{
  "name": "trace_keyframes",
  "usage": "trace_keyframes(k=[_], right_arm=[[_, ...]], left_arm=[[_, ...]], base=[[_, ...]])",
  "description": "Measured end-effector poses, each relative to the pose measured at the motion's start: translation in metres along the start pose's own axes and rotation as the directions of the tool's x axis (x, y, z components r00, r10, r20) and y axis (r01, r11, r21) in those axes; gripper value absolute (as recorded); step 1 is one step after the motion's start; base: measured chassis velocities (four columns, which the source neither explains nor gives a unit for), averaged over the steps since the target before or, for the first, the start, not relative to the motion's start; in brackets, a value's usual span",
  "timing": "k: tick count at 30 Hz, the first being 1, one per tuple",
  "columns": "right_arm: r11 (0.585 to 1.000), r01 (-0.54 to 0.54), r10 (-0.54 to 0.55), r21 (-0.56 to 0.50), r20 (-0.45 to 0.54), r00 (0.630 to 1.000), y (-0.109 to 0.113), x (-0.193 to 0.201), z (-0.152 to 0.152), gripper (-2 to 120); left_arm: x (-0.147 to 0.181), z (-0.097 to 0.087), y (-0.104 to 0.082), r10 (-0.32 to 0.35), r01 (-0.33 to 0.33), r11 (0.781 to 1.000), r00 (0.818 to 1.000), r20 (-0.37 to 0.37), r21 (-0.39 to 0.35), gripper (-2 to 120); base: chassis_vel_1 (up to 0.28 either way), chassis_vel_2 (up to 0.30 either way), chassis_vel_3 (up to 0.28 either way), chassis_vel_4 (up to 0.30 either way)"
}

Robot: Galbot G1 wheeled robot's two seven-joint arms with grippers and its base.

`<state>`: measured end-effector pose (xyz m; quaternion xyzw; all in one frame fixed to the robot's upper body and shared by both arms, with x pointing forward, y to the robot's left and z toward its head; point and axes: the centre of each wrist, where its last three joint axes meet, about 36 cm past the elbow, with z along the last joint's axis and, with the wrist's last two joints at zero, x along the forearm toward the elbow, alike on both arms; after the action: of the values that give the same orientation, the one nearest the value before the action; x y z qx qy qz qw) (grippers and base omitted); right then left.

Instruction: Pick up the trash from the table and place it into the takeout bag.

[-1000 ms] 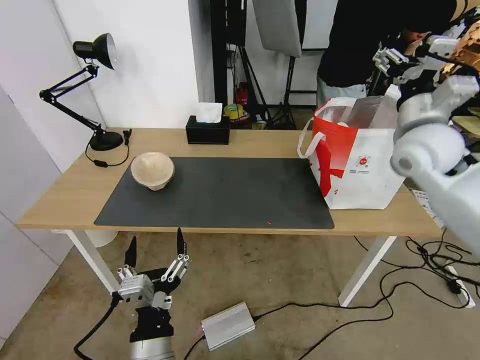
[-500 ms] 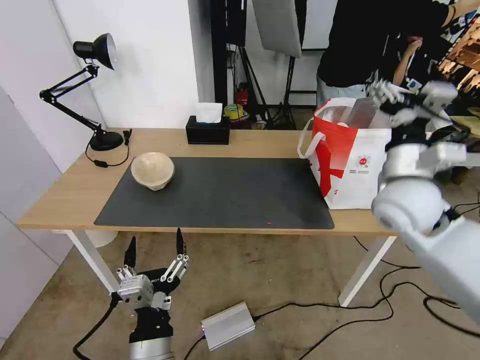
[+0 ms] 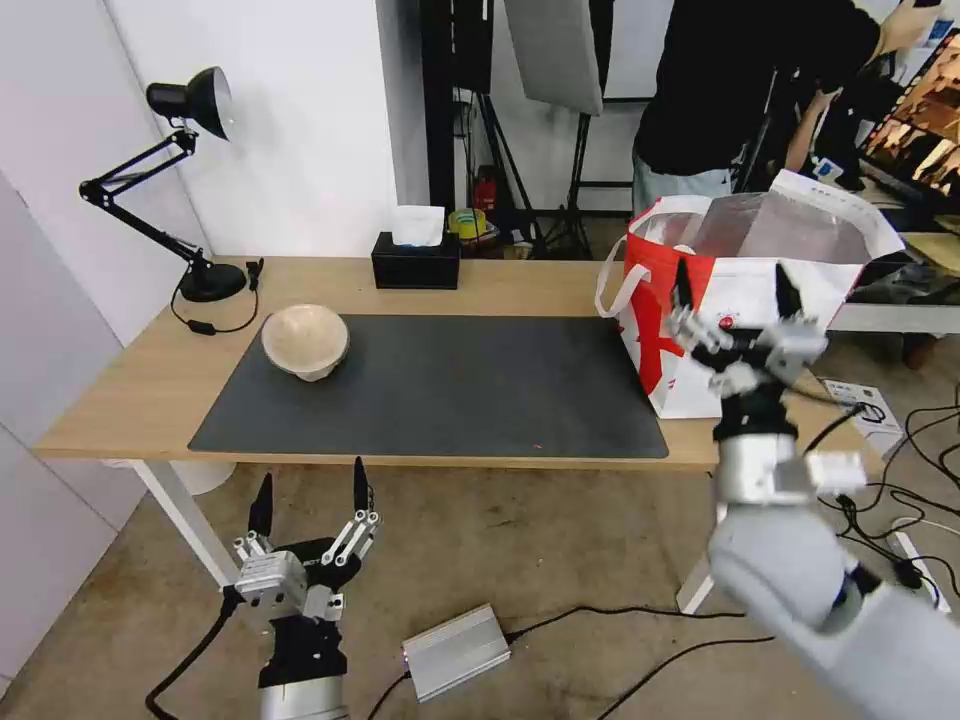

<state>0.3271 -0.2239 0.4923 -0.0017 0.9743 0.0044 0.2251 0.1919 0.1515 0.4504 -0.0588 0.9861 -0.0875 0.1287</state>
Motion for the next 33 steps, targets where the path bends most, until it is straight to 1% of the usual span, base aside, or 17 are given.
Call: trace_keyframes(k=[3, 4, 5, 7, 9, 11, 13, 14, 15, 19, 33], right_arm=[[1.0, 0.003, -0.004, -0.011, -0.052, 0.999, 0.005, 0.022, 0.0, 100], [1.0, 0.008, -0.009, -0.005, -0.077, 0.997, 0.007, 0.035, 0.002, 100], [1.0, 0.008, -0.009, -0.005, -0.077, 0.997, 0.007, 0.035, 0.002, 100], [1.0, 0.021, -0.02, 0.01, -0.111, 0.994, 0.011, 0.054, 0.006, 100], [1.0, 0.024, -0.024, 0.004, -0.148, 0.989, 0.015, 0.068, 0.008, 100], [1.0, 0.023, -0.023, 0.001, -0.161, 0.987, 0.016, 0.073, 0.009, 100], [1.0, 0.026, -0.025, 0.003, -0.191, 0.981, 0.018, 0.084, 0.011, 100], [0.999, 0.032, -0.031, 0.001, -0.226, 0.974, 0.021, 0.096, 0.012, 100], [0.999, 0.032, -0.031, 0.001, -0.226, 0.974, 0.021, 0.096, 0.012, 100], [0.998, 0.053, -0.046, 0.019, -0.279, 0.959, 0.027, 0.118, 0.017, 100], [0.997, 0.056, -0.034, 0.056, -0.345, 0.938, 0.029, 0.133, 0.018, 100]], left_arm=[[0.0, 0.0, 0.0, 0.001, -0.001, 1.0, 1.0, 0.001, 0.0, 100], [0.0, 0.0, 0.0, 0.002, -0.002, 1.0, 1.0, 0.001, 0.0, 100], [0.0, 0.0, 0.0, 0.002, -0.002, 1.0, 1.0, 0.001, 0.0, 100], [0.0, 0.0, 0.0, 0.002, -0.002, 1.0, 1.0, -0.001, -0.003, 100], [0.001, -0.001, 0.001, 0.0, 0.0, 1.0, 1.0, 0.0, -0.006, 100], [0.001, -0.001, 0.001, 0.0, 0.0, 1.0, 1.0, 0.0, -0.006, 100], [0.001, -0.001, 0.001, -0.001, 0.001, 1.0, 1.0, -0.001, -0.006, 100], [0.001, -0.001, 0.001, -0.001, 0.001, 1.0, 1.0, -0.001, -0.005, 100], [0.001, -0.001, 0.001, -0.001, 0.001, 1.0, 1.0, -0.001, -0.005, 100], [0.0, -0.001, 0.001, -0.002, 0.002, 1.0, 1.0, 0.001, -0.006, 100], [-0.001, 0.0, 0.002, -0.006, 0.006, 1.0, 1.0, 0.001, -0.003, 100]], base=[[0.0, 0.0, 0.0, 0.0], [0.0, 0.0, 0.0, 0.0], [0.0, 0.0, 0.0, 0.0], [0.0, 0.0, 0.0, 0.0], [0.0, 0.0, 0.0, 0.0], [0.0, 0.0, 0.0, 0.0], [0.0, 0.0, 0.0, 0.0], [0.0, 0.0, 0.0, 0.0], [0.0, 0.0, 0.0, 0.0], [0.0, 0.0, 0.0, 0.0], [0.0, 0.0, 0.0, 0.0]])
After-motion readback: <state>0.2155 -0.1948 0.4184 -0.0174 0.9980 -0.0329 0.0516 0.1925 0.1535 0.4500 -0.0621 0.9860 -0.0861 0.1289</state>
